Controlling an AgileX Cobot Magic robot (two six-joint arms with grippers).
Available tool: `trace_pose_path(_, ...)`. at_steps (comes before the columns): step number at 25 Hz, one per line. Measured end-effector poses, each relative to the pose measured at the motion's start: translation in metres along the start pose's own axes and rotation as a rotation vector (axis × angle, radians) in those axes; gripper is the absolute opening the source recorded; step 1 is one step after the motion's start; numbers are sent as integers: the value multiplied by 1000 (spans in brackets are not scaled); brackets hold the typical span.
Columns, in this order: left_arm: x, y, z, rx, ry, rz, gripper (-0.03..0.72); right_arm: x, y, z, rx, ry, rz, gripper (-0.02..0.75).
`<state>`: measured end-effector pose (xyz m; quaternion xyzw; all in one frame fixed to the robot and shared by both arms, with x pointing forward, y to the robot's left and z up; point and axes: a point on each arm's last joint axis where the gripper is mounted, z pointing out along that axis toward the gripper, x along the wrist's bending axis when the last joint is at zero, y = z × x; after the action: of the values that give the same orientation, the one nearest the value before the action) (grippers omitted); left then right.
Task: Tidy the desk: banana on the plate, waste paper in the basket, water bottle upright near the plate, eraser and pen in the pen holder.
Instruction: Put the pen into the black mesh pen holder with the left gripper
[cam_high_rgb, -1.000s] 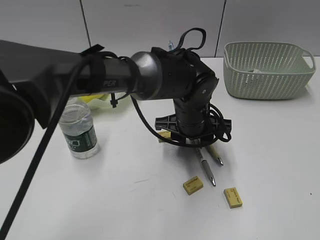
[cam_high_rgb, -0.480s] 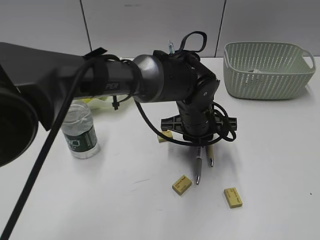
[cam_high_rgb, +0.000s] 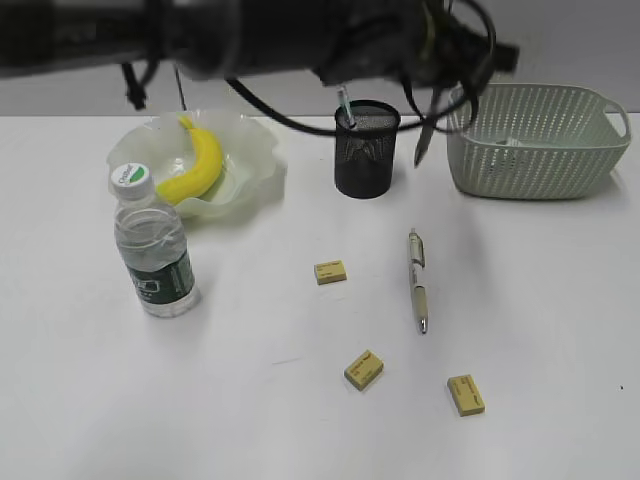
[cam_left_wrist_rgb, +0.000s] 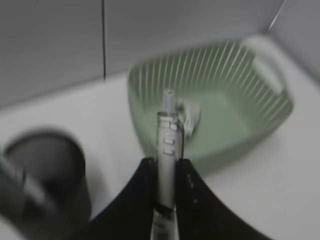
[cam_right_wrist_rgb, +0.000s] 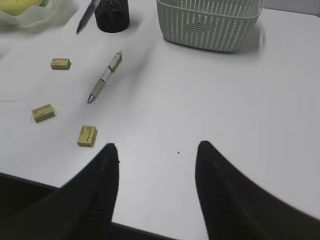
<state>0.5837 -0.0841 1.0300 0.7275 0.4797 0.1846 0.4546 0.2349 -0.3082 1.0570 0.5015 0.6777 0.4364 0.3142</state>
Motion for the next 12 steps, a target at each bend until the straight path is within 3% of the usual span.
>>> trace_pose_path(3, 13, 41, -11, -245, -144, 105, 79, 0, 0, 0, 0, 0, 0, 402)
trace_pose_path(6, 44, 59, -4, -396, -269, 142, 79, 0, 0, 0, 0, 0, 0, 402)
trace_pose_path(8, 64, 58, 8, -445, -319, 161, 79, 0, 0, 0, 0, 0, -1, 402)
trace_pose_path(12, 97, 46, 32, -443, -303, 179, 79, 0, 0, 0, 0, 0, -1, 402)
